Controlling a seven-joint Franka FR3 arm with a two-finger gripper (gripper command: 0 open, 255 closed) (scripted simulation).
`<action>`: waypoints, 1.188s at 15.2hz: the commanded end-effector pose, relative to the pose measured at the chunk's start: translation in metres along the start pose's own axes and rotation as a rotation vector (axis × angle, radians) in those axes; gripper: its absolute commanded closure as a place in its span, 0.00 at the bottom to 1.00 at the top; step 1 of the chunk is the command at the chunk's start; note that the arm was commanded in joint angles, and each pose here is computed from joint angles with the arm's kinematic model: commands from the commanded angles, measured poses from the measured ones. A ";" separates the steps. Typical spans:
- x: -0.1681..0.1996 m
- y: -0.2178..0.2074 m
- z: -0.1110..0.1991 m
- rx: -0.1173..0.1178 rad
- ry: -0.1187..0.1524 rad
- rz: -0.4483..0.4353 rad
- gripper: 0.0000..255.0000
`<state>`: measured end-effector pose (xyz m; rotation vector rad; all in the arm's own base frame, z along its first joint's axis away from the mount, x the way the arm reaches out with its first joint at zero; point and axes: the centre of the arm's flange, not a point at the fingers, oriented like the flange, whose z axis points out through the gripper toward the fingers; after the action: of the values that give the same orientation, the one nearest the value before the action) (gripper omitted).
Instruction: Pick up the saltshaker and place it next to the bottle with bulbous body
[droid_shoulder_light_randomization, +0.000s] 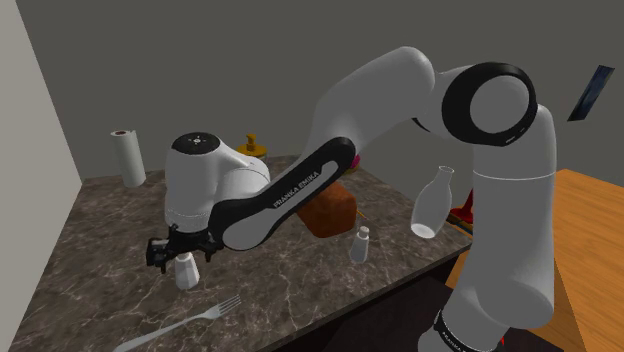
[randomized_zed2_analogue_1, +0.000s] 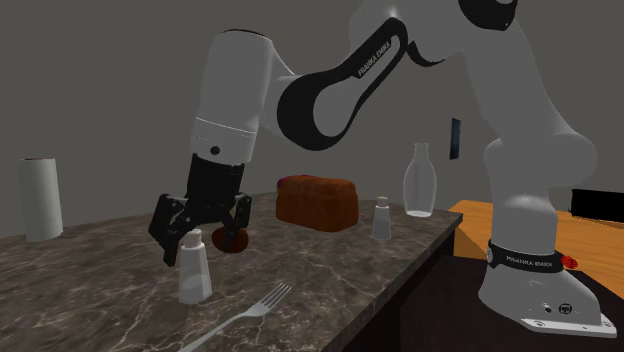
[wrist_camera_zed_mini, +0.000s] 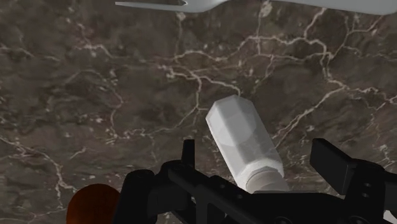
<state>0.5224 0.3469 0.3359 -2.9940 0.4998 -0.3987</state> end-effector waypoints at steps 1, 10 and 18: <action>0.001 -0.001 0.002 0.000 0.000 0.000 0.00; 0.001 -0.001 0.002 0.000 0.000 0.000 1.00; 0.003 -0.002 -0.008 0.000 0.000 0.000 1.00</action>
<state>0.5240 0.3473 0.3404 -2.9937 0.4998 -0.3996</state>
